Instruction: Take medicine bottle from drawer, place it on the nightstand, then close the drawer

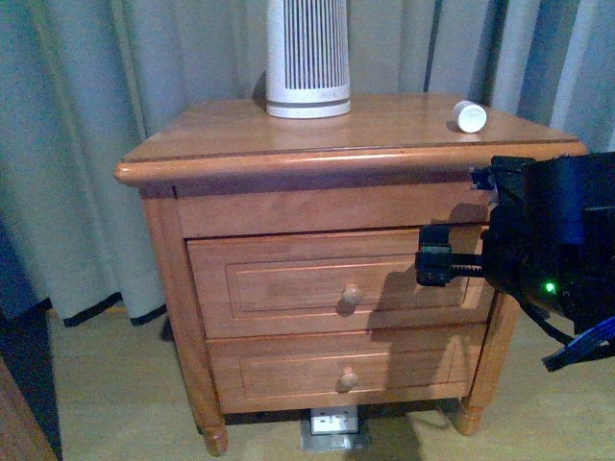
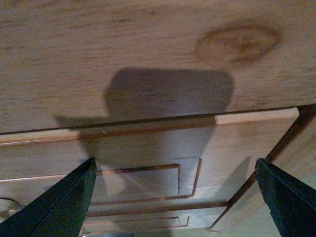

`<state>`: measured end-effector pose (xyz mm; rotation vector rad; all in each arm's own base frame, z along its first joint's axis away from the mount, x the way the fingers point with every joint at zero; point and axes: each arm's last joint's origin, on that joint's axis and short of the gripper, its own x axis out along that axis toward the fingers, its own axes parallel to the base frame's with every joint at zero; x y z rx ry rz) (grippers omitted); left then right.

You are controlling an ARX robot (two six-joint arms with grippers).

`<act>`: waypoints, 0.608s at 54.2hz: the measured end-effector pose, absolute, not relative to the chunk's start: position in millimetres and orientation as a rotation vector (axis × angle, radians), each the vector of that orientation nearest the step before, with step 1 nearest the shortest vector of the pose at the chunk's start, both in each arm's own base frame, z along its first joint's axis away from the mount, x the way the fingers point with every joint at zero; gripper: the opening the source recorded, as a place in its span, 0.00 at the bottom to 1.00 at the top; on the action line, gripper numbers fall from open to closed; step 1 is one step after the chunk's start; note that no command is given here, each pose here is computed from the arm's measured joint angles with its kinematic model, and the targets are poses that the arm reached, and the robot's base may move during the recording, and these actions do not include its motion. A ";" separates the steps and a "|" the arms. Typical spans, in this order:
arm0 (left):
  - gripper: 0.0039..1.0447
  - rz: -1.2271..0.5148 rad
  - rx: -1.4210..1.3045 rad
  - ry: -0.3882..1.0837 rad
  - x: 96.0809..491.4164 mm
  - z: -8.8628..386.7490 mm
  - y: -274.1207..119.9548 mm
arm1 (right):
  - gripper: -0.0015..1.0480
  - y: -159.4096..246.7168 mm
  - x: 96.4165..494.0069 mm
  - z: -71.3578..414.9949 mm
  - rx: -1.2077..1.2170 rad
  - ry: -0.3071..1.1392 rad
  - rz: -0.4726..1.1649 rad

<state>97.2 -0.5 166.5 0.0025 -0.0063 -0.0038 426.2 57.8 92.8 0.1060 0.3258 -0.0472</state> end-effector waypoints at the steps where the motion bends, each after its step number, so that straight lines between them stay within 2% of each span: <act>1: 0.94 -0.004 0.002 -0.006 97.2 166.5 -0.5 | 0.93 58.0 427.3 92.6 0.101 0.329 -0.043; 13: 0.94 -0.004 0.002 -0.006 97.2 166.5 -0.5 | 0.93 57.7 423.7 96.4 0.107 0.338 -0.045; 18: 0.94 -0.004 0.002 -0.006 97.2 166.5 -0.5 | 0.93 54.7 404.4 111.4 0.123 0.341 -0.057; 33: 0.94 -0.004 0.002 -0.006 97.2 166.5 -0.5 | 0.93 34.0 290.0 161.9 0.131 0.324 -0.087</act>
